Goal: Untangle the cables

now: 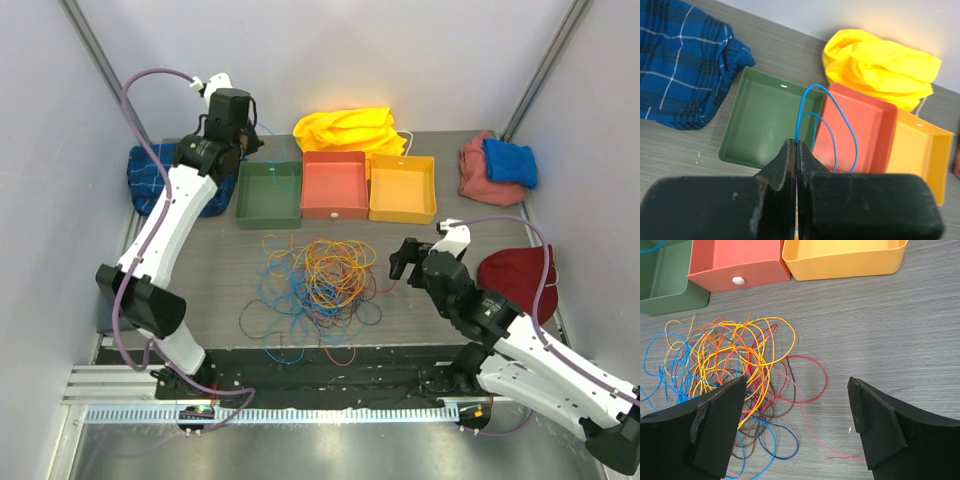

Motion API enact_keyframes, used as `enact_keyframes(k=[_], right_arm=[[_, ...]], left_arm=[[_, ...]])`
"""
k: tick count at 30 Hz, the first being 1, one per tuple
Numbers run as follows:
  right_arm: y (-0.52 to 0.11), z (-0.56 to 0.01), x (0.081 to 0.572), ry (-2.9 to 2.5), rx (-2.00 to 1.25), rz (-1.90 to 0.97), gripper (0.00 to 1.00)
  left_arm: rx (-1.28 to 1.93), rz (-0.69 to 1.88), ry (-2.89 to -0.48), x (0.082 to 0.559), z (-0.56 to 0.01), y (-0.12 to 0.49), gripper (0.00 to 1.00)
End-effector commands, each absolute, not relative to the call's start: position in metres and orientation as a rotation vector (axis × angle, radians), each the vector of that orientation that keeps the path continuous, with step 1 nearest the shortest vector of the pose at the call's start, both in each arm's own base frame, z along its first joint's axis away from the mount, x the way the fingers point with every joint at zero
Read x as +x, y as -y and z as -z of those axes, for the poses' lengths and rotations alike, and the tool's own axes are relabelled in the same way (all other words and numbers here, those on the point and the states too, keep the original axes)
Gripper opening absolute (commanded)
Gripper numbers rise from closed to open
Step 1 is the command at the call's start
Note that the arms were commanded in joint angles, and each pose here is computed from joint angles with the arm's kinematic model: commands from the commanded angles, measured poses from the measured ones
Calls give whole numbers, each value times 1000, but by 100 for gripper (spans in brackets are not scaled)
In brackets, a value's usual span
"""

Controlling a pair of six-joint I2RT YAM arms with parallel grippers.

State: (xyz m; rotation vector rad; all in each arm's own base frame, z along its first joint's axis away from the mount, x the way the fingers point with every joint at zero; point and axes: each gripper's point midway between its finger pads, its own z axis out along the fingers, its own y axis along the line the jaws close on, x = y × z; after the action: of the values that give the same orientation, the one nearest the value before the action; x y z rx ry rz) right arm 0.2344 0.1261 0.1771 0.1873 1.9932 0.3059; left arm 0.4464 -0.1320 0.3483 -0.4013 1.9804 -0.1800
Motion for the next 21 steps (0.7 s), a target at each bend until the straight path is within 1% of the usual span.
enact_keyframes(k=[1, 4, 10, 11, 12, 13, 15, 16, 17, 18, 19, 20, 21], right_arm=[[-129, -179, 232, -1991, 223, -353, 91], [-128, -174, 232, -1996, 227, -343, 91], [-123, -168, 235, -2004, 205, -282, 91], [-124, -168, 236, -2008, 200, -277, 91], [-125, -169, 237, -2007, 198, -276, 91], [-126, -169, 237, -2008, 197, -275, 91], [-128, -169, 239, -2012, 195, -275, 92], [-129, -169, 239, -2008, 195, -286, 92], [-131, -167, 240, -2014, 192, -287, 92], [-131, -167, 240, -2014, 191, -289, 92], [-134, -166, 240, -2013, 187, -299, 91], [-135, -166, 240, -2014, 187, -305, 91], [-136, -165, 241, -2016, 187, -311, 92]], left_arm=[[-474, 117, -1927, 467, -354, 108, 0], [-495, 130, -1945, 481, -339, 105, 0], [-489, 114, -2064, 498, -281, 117, 0], [-513, 96, -2104, 497, -266, 116, 4], [-514, 89, -2120, 495, -262, 116, 11], [-512, 82, -2135, 493, -257, 117, 25], [-504, 71, -2134, 484, -261, 115, 39], [-496, 52, -2143, 478, -255, 115, 51], [-492, 52, -2127, 476, -260, 116, 58], [-489, 63, -2095, 467, -276, 114, 73], [-485, 63, -2088, 461, -280, 115, 86], [-485, 47, -2102, 451, -276, 112, 86], [-502, 71, -2083, 438, -288, 109, 86]])
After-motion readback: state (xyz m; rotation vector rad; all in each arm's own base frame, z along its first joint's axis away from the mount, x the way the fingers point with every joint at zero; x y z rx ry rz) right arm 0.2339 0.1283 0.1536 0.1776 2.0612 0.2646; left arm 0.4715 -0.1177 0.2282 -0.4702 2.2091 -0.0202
